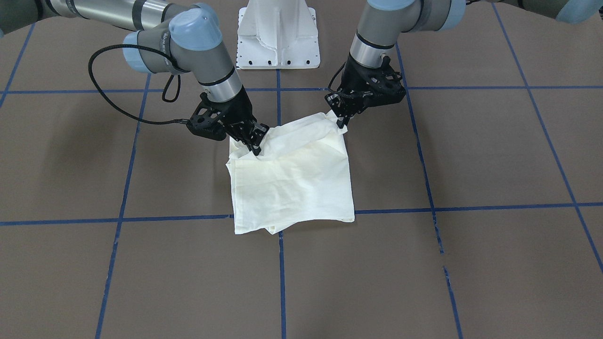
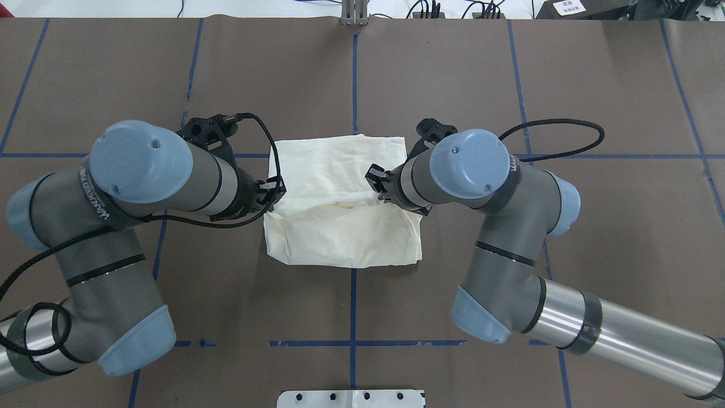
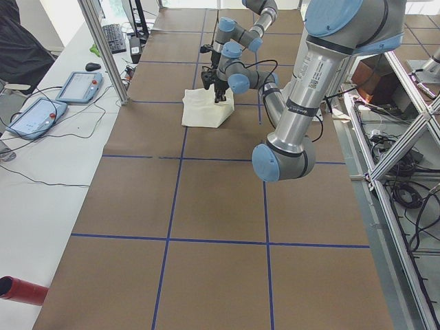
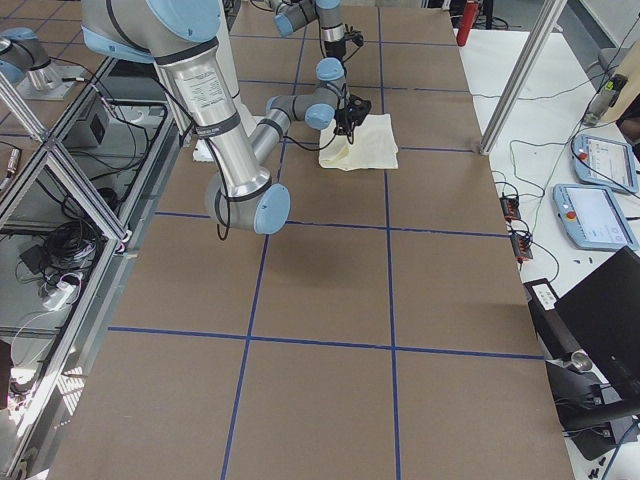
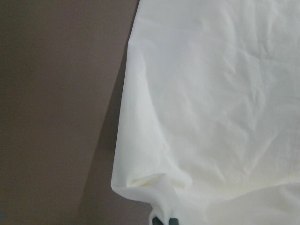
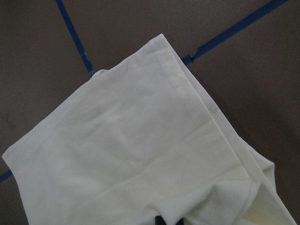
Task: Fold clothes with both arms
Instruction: 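Lay the folded edge on the far edge and release with both grippers, then press the left gripper on the bundle's edge while the right gripper rises away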
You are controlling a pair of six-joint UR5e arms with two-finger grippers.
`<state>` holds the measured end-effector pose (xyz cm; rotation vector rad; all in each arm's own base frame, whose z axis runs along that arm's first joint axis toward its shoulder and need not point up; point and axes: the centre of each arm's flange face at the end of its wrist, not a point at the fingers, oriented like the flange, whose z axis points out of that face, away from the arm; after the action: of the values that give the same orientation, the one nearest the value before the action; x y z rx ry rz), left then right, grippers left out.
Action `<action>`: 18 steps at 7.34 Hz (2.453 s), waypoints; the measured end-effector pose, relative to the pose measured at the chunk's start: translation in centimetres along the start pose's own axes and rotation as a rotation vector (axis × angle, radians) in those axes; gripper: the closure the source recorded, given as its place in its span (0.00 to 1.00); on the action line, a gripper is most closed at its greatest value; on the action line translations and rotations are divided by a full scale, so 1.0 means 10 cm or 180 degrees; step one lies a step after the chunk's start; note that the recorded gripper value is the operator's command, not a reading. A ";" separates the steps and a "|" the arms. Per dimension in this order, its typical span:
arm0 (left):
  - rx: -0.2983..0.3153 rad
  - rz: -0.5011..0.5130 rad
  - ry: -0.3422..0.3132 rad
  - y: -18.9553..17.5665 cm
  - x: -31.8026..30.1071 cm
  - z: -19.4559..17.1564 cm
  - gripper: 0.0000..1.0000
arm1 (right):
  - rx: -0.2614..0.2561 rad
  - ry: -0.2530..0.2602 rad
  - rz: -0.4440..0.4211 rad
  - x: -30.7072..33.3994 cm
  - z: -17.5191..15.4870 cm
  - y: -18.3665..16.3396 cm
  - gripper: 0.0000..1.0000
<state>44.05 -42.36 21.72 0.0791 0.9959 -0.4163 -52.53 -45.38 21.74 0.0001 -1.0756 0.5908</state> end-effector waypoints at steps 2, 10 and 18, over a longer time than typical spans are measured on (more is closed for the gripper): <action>0.0117 -0.0047 -0.0013 -0.36 0.17 0.22 1.00 | 0.0072 0.0016 0.0077 -0.23 0.16 -0.29 1.00; 0.0372 0.0034 -0.0064 -1.31 0.28 0.92 0.00 | 0.0181 0.0205 0.0000 -0.48 0.57 -1.01 0.00; -0.0195 0.0755 0.0865 -0.79 -0.05 0.82 0.00 | -0.0049 0.0142 -0.0219 -0.28 0.26 -1.26 0.00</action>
<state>47.40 -51.54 27.57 0.2005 1.2499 -0.1592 -49.90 -58.01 24.22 0.0104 -1.0328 0.5182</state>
